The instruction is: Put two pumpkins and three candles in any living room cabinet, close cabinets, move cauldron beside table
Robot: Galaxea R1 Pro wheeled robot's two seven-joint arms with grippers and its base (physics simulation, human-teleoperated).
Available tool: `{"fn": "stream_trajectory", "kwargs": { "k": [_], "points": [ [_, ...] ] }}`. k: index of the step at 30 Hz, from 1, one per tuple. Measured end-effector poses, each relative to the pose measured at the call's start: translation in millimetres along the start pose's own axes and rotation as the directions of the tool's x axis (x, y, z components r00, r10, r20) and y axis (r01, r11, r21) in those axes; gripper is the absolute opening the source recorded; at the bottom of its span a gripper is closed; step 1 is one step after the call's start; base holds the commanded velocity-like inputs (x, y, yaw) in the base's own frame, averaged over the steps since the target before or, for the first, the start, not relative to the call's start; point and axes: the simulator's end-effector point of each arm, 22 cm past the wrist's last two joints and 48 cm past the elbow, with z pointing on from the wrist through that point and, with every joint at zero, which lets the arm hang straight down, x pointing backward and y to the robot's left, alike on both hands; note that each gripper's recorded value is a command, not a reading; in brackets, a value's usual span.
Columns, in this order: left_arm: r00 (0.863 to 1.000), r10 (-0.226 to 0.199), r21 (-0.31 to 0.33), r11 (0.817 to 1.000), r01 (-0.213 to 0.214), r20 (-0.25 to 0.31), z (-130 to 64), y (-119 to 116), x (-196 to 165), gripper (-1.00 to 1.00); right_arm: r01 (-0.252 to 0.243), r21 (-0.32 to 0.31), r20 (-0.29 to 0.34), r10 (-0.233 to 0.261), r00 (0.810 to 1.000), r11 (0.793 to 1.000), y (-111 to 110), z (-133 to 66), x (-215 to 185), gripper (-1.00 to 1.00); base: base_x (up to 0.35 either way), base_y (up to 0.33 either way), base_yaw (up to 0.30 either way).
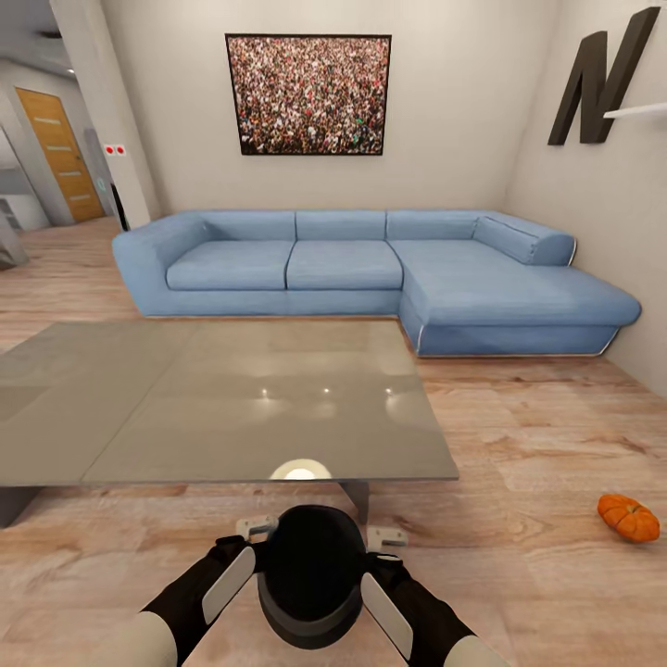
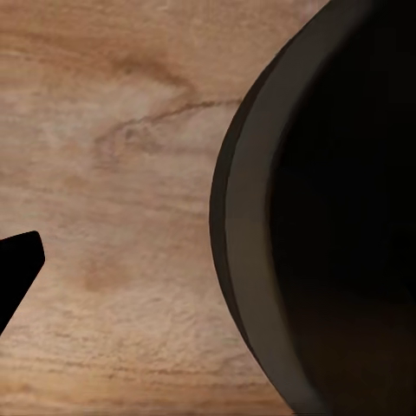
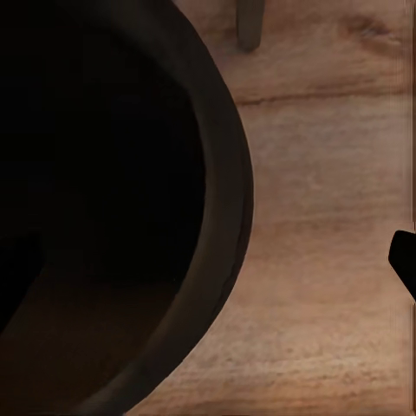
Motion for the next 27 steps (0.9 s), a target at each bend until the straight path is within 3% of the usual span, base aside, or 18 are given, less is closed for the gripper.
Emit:
{"fn": "stream_trajectory", "kwargs": {
  "k": [9,27],
  "points": [
    [0.999,0.024,-0.002,1.0,-0.024,-0.045,-16.9,0.7,-3.7,1.0,0.022,-0.004,-0.049,-0.022,0.999,1.0,2.8,-15.5,-3.2,1.0,0.0,0.0,0.0],
    [0.997,0.008,-0.006,1.0,-0.008,-0.079,-49.9,5.3,-24.3,1.0,0.027,-0.006,-0.068,-0.027,0.997,1.0,7.4,-46.2,-26.0,1.0,0.0,0.0,0.0]
  ]
}}
